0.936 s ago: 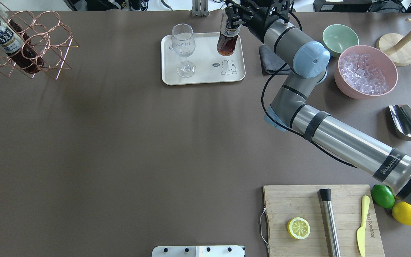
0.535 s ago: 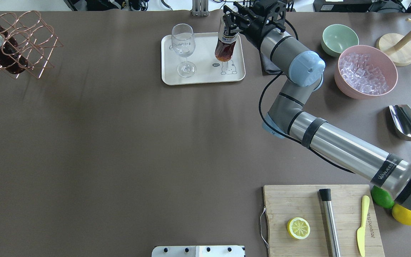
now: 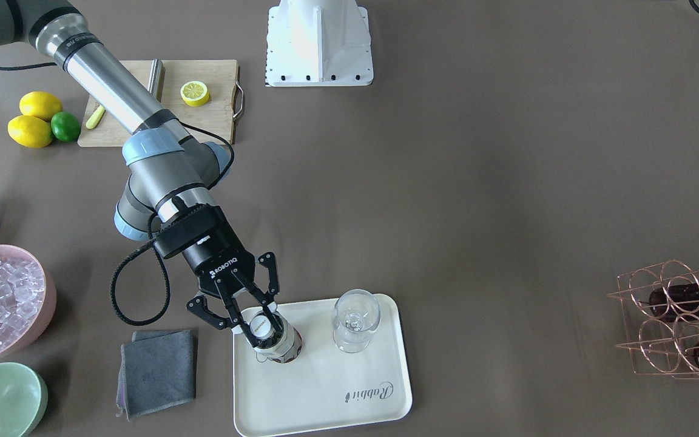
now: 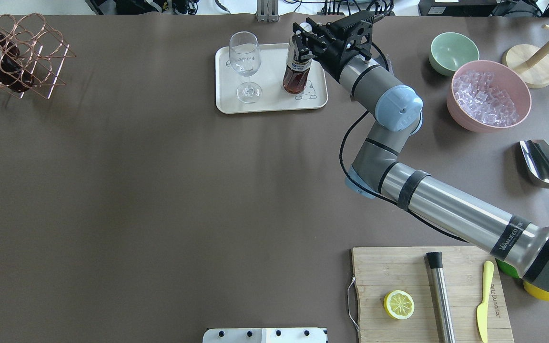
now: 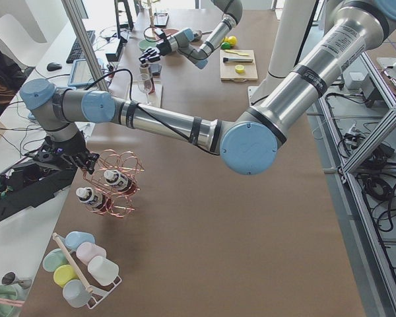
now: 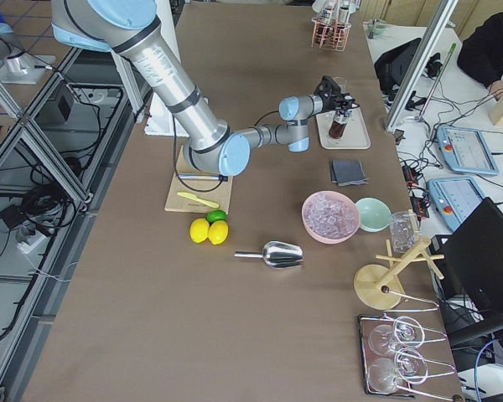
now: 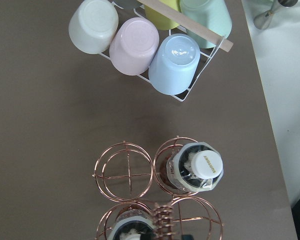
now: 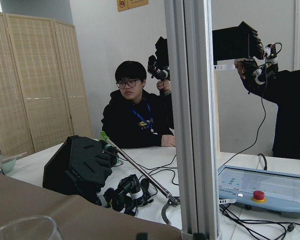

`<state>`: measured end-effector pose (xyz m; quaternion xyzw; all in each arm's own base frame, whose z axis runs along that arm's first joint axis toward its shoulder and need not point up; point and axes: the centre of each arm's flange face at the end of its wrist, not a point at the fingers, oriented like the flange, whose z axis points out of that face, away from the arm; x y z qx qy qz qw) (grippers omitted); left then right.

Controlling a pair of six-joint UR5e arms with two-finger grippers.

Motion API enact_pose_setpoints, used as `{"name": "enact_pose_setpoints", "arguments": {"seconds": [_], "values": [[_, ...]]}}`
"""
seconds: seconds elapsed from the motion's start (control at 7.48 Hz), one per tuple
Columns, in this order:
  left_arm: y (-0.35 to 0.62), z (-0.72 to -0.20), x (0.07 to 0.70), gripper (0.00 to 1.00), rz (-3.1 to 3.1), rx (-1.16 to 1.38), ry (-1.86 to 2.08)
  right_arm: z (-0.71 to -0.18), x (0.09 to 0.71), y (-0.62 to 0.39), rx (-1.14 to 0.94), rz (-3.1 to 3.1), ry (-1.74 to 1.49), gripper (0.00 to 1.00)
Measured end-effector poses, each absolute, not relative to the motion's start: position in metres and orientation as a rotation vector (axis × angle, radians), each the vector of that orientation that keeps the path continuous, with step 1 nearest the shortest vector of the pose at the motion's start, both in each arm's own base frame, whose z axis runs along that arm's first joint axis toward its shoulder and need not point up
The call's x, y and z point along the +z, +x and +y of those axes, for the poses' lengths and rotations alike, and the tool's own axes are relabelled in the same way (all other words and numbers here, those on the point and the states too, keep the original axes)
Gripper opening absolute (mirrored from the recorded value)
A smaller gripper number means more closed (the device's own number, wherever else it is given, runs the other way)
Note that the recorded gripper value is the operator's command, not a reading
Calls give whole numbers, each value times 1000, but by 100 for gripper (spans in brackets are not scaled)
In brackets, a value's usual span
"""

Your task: Take tea from basket to plate

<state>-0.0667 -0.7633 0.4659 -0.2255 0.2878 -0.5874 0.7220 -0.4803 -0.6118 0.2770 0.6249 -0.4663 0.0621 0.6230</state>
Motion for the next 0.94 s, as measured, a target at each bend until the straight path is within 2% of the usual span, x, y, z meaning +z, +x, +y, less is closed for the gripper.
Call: {"name": "enact_pose_setpoints", "arguments": {"seconds": [0.67,0.94], "values": [[-67,-762,474,98,644,-1251,-407,-606,269,-483,139,-1087,1440,100],[-71,-725,493,98,655,-1223,-387,-602,260,-479,129,-1103,1445,100]]}}
